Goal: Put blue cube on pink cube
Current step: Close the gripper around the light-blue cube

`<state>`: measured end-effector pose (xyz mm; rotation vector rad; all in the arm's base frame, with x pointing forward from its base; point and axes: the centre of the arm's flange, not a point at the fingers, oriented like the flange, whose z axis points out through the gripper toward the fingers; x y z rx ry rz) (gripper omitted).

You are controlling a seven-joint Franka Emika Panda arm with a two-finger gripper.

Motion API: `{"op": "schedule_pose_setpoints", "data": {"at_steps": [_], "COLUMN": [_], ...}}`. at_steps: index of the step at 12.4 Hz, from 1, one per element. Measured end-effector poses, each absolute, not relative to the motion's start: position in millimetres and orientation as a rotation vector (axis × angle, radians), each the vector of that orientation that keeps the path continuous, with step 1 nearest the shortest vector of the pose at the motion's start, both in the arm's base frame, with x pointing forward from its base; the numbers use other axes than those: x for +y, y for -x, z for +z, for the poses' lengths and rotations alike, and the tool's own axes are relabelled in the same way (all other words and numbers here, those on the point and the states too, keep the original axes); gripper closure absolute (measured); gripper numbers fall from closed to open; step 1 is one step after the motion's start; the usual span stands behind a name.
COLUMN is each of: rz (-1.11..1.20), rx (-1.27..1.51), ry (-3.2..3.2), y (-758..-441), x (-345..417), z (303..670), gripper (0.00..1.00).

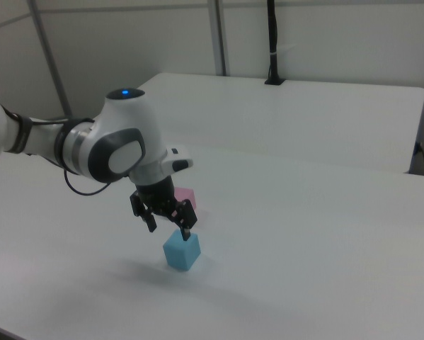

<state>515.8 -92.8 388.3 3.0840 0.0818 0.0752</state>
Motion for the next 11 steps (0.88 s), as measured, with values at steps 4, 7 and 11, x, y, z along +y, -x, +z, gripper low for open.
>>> {"op": "schedule_pose_setpoints", "data": {"at_steps": [4, 7, 11], "rz": [0.091, 0.088, 0.078], "rx": [0.057, 0.026, 0.018], "ry": [-3.079, -3.078, -3.077], "y": [-523, -526, -528], "x": [-93, -93, -95], "z": [367, 354, 343], "gripper": [0.0, 0.0, 0.01]}}
